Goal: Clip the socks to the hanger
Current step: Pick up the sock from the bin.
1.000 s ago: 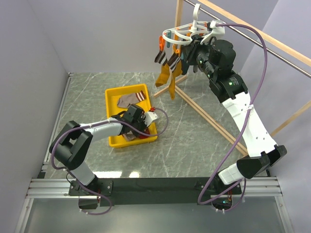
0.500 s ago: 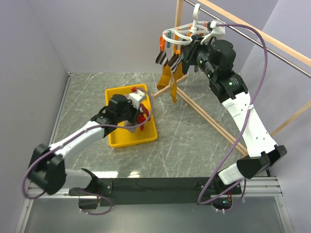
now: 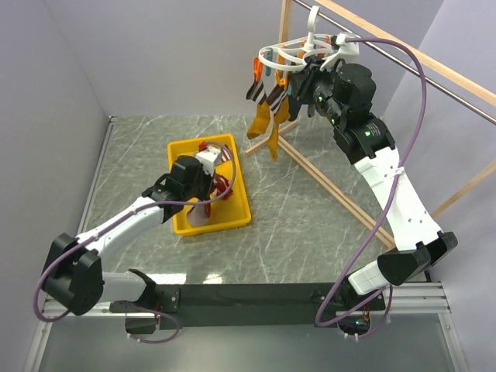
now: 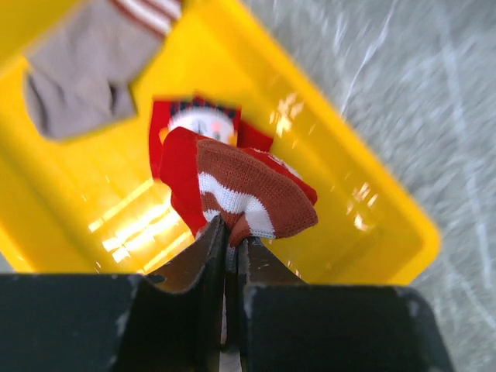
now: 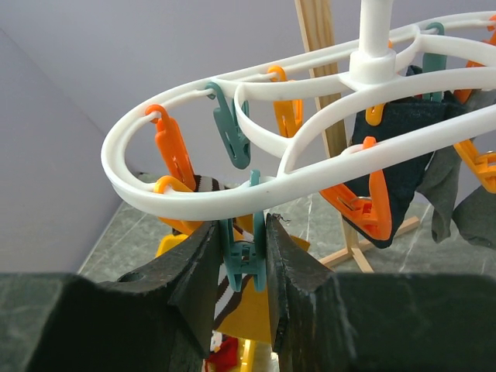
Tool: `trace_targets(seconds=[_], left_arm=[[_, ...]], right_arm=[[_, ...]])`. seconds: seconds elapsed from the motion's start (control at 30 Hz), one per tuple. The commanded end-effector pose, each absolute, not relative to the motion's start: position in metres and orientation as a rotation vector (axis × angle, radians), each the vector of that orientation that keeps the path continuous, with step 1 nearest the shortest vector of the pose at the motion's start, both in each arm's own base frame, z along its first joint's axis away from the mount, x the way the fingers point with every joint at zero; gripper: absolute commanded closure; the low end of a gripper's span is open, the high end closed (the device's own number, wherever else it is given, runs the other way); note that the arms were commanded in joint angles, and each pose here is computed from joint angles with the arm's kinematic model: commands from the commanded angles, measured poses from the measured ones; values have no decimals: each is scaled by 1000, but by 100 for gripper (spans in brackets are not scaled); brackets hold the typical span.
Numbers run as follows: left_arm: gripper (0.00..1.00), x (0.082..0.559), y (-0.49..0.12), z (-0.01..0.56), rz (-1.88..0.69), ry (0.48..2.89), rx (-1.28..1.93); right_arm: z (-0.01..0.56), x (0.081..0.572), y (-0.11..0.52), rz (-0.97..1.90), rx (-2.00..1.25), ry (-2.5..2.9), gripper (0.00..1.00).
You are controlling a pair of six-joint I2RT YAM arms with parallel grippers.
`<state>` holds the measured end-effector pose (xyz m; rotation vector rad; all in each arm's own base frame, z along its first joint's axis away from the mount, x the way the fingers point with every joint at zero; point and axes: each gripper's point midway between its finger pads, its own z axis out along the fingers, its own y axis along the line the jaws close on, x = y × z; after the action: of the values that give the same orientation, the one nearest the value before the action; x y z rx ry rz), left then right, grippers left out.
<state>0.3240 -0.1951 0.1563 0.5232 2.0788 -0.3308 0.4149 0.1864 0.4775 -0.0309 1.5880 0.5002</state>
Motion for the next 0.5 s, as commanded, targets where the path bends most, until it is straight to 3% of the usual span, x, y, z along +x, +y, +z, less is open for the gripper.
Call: trace_targets(seconds=[0.0, 0.33, 0.47], left_arm=[[99, 316, -190, 123, -313, 2174, 538], [99, 311, -214, 53, -452, 2360, 636], [87, 320, -206, 59, -483, 2334, 561]], right_arm=[[503, 403, 177, 516, -12, 1510, 100], [498, 403, 177, 517, -3, 1518, 100], [499, 403, 176, 512, -5, 1518, 100]])
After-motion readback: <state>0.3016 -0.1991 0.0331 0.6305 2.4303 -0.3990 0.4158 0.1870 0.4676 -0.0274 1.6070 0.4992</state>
